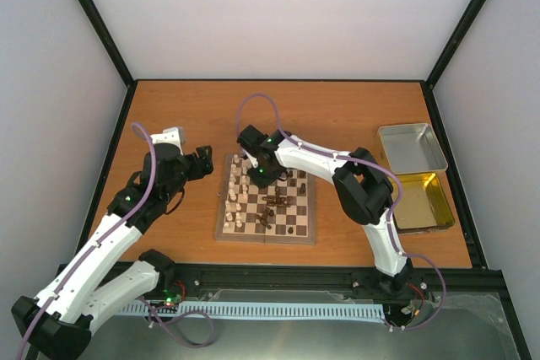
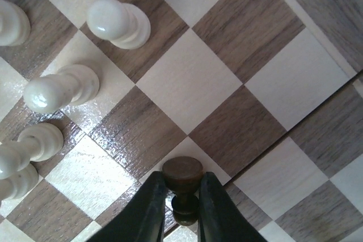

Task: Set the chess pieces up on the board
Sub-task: Pick up the chess piece from the chessboard, then place the chess piece on the chessboard.

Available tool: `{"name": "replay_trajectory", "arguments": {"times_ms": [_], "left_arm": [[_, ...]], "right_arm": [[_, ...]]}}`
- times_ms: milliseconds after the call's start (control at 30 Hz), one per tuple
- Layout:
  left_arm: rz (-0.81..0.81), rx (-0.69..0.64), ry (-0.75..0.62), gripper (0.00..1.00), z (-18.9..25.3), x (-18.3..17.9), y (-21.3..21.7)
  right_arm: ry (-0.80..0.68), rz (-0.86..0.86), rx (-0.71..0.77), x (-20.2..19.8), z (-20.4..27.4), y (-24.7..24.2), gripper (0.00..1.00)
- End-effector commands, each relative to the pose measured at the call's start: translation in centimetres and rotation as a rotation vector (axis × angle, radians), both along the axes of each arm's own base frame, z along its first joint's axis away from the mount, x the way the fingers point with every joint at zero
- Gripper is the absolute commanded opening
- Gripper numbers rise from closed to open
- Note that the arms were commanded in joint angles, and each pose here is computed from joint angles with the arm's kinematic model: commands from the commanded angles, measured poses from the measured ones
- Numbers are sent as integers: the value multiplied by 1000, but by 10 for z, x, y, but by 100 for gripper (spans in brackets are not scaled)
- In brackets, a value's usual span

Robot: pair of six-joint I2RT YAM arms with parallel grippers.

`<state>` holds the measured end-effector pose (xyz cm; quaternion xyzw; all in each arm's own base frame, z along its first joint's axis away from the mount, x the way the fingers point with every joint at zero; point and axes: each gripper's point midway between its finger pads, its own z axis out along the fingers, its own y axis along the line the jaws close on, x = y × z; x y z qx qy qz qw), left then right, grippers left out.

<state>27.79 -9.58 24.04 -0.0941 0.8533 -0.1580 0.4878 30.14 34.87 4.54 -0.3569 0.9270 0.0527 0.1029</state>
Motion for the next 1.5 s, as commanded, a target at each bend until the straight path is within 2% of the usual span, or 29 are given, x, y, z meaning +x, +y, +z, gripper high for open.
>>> {"name": "replay_trajectory", "arguments": {"times_ms": [0, 67, 200, 500, 833, 1067, 1333, 1467], "left_arm": [[7, -33, -18, 86, 7, 2, -1], [4, -40, -14, 86, 5, 2, -2], [-25, -79, 15, 86, -3, 1, -10], [-160, -255, 133, 86, -29, -8, -48], [-512, -526, 266, 87, -17, -27, -120], [-693, -672, 318, 88, -7, -39, -149], [-684, -693, 375, 56, -22, -41, -151], [-673, -694, 404, 47, -30, -40, -151]], "right_arm": [[3, 2, -34, -1, -13, -7, 9], [-7, 4, -28, -1, -9, -9, 5], [-63, 4, 3, 3, 5, -10, 3], [-217, 48, 214, -2, 54, -7, 3], [-406, 330, 603, -49, 143, 6, 5], [-477, 430, 682, -65, 163, 4, 6], [-486, 397, 699, -62, 169, 4, 6], [-479, 386, 707, -61, 171, 6, 6]]}}
